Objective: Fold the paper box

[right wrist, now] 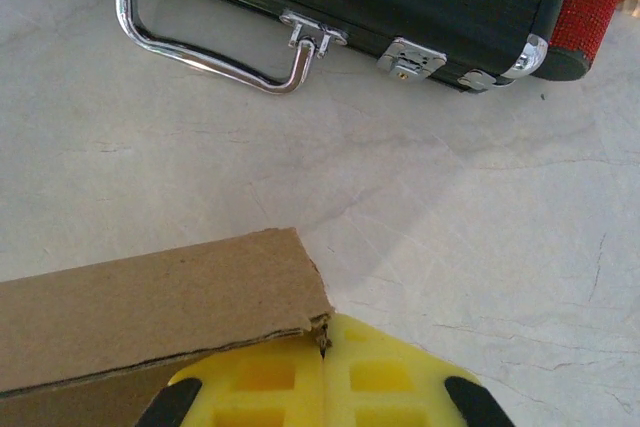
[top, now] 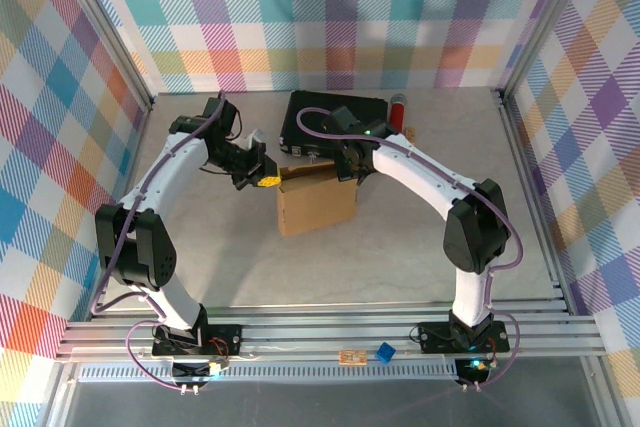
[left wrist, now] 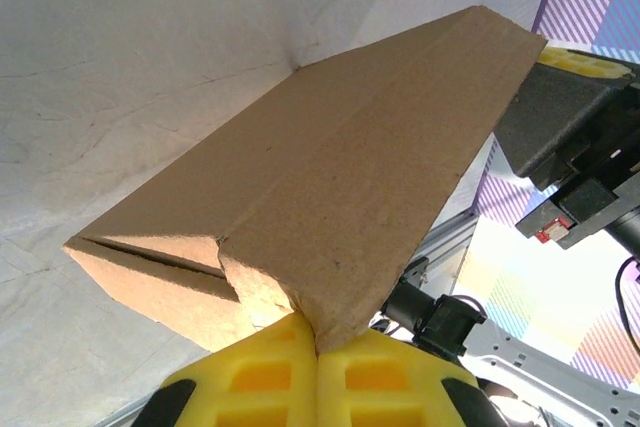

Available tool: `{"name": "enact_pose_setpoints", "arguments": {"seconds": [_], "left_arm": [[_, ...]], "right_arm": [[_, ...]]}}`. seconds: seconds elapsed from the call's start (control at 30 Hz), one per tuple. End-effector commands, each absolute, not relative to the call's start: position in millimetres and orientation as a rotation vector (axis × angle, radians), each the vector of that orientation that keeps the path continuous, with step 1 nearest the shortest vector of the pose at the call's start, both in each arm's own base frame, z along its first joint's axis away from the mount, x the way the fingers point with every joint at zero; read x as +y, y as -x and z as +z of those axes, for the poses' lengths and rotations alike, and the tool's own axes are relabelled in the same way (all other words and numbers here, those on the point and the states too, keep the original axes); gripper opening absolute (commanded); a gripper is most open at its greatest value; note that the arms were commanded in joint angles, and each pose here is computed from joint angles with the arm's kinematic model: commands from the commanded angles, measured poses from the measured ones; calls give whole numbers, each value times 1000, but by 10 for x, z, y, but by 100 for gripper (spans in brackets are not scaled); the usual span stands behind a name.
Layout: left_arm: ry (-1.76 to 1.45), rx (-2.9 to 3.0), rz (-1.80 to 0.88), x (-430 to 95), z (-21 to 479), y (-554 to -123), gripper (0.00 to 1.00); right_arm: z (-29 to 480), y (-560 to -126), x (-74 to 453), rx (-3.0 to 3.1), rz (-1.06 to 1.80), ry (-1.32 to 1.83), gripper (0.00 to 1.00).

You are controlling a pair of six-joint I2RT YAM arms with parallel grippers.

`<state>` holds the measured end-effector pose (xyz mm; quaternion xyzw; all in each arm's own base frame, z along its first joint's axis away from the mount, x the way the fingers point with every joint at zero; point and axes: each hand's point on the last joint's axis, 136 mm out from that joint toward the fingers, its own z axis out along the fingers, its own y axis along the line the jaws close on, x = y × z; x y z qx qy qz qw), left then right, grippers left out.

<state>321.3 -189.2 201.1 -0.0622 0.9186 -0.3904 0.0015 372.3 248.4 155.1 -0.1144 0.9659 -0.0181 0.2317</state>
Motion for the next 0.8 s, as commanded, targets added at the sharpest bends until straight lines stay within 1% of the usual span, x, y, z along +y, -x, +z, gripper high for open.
{"name": "enact_pose_setpoints", "arguments": {"seconds": [0.0, 0.5, 0.63, 0.77], "left_arm": [[130, 2905, -1324, -2012, 1981, -3107, 0], [138, 2876, -1437, -2160, 2029, -3042, 0], [130, 2896, -1424, -2158, 1974, -2999, 0], [115, 2954, -1346, -2083, 1868, -2916, 0]], "right_arm": [[1323, -3511, 2609, 2769, -16, 351, 0], [1255, -3507, 2595, 2784, -28, 317, 0], [1264, -3515, 2595, 2781, -29, 309, 0], [1287, -3516, 2581, 2775, -31, 305, 0]]}}
